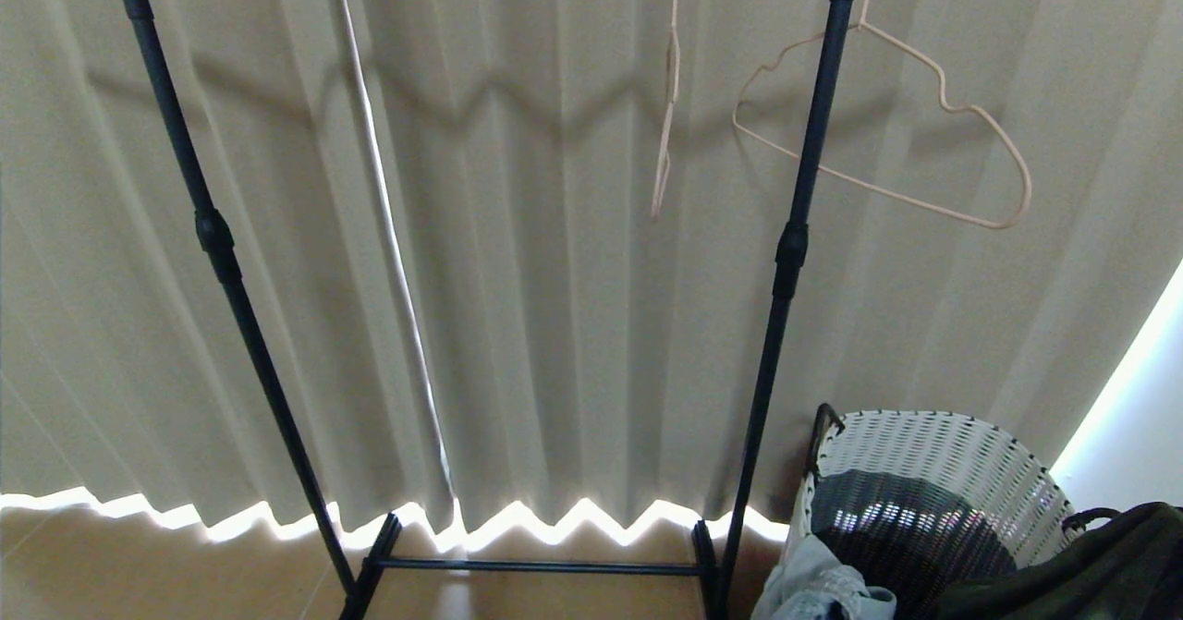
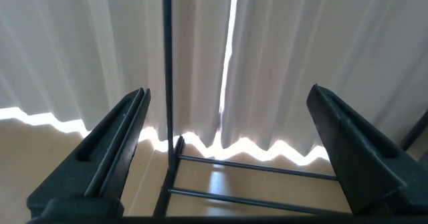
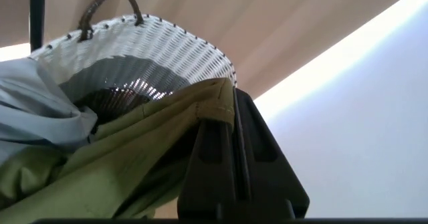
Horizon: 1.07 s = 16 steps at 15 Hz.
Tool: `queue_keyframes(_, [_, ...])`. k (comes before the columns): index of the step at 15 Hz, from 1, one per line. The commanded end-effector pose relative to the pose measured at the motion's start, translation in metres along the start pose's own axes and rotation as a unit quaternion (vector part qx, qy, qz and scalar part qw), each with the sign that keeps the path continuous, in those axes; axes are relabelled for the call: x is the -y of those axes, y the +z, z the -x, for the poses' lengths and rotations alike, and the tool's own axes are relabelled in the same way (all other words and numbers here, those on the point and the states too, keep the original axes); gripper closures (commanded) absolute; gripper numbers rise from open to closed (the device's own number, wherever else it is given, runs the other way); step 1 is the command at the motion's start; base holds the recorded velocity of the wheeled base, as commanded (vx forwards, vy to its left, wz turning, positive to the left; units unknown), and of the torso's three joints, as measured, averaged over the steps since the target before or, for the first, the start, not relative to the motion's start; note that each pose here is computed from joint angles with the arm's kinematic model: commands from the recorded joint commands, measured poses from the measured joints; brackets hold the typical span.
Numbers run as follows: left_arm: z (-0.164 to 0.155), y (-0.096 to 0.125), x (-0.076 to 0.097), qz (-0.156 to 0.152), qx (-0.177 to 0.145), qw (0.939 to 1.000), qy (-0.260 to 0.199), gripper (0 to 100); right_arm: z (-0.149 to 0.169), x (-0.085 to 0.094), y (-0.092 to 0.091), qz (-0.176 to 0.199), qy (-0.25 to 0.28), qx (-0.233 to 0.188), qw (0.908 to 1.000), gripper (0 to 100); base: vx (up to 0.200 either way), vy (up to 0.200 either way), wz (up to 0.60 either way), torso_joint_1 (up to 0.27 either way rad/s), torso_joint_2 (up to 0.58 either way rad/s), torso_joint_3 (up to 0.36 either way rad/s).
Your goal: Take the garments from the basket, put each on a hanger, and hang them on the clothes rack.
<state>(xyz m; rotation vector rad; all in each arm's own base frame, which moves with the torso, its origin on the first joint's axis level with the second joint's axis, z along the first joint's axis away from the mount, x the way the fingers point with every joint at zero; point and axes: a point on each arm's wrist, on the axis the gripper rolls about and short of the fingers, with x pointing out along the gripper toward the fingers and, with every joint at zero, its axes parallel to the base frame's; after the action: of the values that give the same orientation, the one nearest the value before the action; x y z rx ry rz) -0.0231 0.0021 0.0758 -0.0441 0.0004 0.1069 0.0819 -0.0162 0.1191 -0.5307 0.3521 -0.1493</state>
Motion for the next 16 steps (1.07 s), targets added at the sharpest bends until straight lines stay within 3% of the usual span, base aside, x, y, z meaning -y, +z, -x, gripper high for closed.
queue_keyframes(1, [-0.0001, -0.0001, 0.0000, 0.000, -0.001, 1.0000, 0.000, 0, -0.0007, 0.0008, 0.0016, -0.001, 0.001, 0.004, 1.0000, 100, 0.000, 0.000, 0.00, 0.000, 0.00, 0.000])
queue_keyframes(3, [-0.0001, -0.0001, 0.0000, -0.001, -0.001, 1.0000, 0.001, 0, -0.0011, 0.0038, 0.0070, -0.013, -0.001, 0.015, 0.9998, 100, 0.000, 0.000, 0.00, 0.000, 0.00, 0.000])
queue_keyframes(5, [0.0000, -0.0001, -0.0001, -0.001, 0.000, 1.0000, 0.002, 0, -0.0016, 0.0047, 0.0096, -0.031, 0.011, 0.026, 0.9991, 100, -0.200, 0.000, 0.00, 0.000, 0.00, 0.007])
queue_keyframes(13, [0.0000, -0.0001, -0.0001, -0.002, 0.000, 1.0000, 0.001, 0, -0.0020, 0.0041, 0.0093, -0.031, 0.016, 0.026, 0.9991, 100, -0.200, 0.000, 0.00, 0.000, 0.00, 0.004])
queue_keyframes(16, [0.0000, -0.0001, 0.0000, -0.005, 0.000, 1.0000, 0.000, 0, -0.0025, 0.0040, 0.0092, -0.032, 0.017, 0.024, 0.9991, 100, 0.000, 0.000, 0.00, 0.000, 0.00, 0.000])
